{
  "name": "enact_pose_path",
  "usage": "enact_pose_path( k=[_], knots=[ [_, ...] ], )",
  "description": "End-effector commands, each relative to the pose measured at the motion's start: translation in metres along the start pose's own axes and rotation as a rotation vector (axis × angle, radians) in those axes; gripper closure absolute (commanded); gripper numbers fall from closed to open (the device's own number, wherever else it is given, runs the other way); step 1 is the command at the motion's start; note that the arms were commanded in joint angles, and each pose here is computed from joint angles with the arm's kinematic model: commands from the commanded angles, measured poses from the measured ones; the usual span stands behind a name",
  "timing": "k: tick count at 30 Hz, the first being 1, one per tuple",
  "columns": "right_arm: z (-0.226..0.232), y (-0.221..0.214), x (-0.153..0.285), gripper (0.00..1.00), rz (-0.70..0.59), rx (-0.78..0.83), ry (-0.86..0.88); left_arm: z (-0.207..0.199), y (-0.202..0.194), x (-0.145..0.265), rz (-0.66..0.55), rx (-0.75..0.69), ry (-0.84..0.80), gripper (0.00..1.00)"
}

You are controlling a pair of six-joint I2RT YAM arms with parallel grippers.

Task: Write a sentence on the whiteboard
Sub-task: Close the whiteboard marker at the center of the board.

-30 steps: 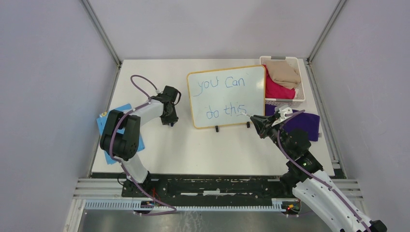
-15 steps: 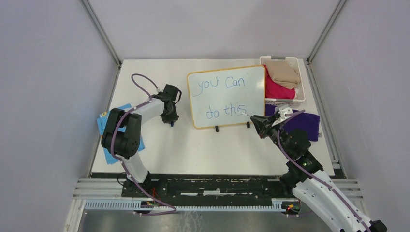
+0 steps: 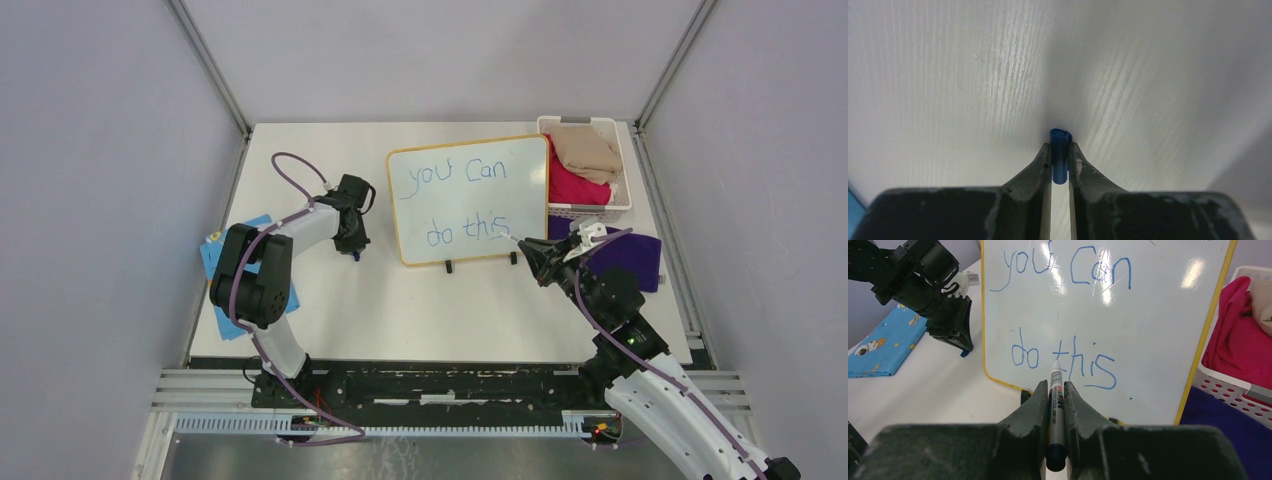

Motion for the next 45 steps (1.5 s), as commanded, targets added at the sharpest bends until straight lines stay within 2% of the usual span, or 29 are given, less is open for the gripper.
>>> enact_pose_path(
  k=[1,9,16,20,25,36,40,45],
  knots=[
    [0.002,0.022,0.001,1.0,-0.079,0.012,-0.002,0.008,-0.01,-0.009,0.038,-0.042,0.03,0.96],
    [0.003,0.027,0.001,1.0,-0.085,0.014,0.001,0.009,0.005,0.022,-0.074,0.016,-0.001,0.98],
    [0.004,0.044,0.001,1.0,-0.111,0.036,0.008,0.013,0.027,0.097,-0.273,0.117,-0.131,0.98],
    [0.01,0.065,-0.003,1.0,-0.157,0.022,0.047,0.017,0.036,0.152,-0.418,0.168,-0.278,0.98],
    [0.027,0.105,-0.015,1.0,-0.278,-0.019,0.165,0.018,0.044,0.216,-0.582,0.195,-0.517,0.98],
    [0.096,0.19,-0.035,1.0,-0.526,0.056,0.269,0.006,0.044,0.316,-0.767,0.22,-1.079,0.98],
    [0.13,0.195,-0.028,1.0,-0.596,0.161,0.235,0.003,0.047,0.338,-0.785,0.276,-1.227,0.98],
    [0.152,0.168,-0.007,1.0,-0.66,0.338,0.041,0.001,0.047,0.361,-0.797,0.346,-1.407,0.98]
  ],
)
Point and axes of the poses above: each gripper's point midway between its finger pads, its own x axis back along the fingers, its own z axis along the line the jaws close on, y = z × x, the point moved 9 cm from there along x, back along the fingers, and after that the axes turned 2 degrees about x, right-handed, at the moved point
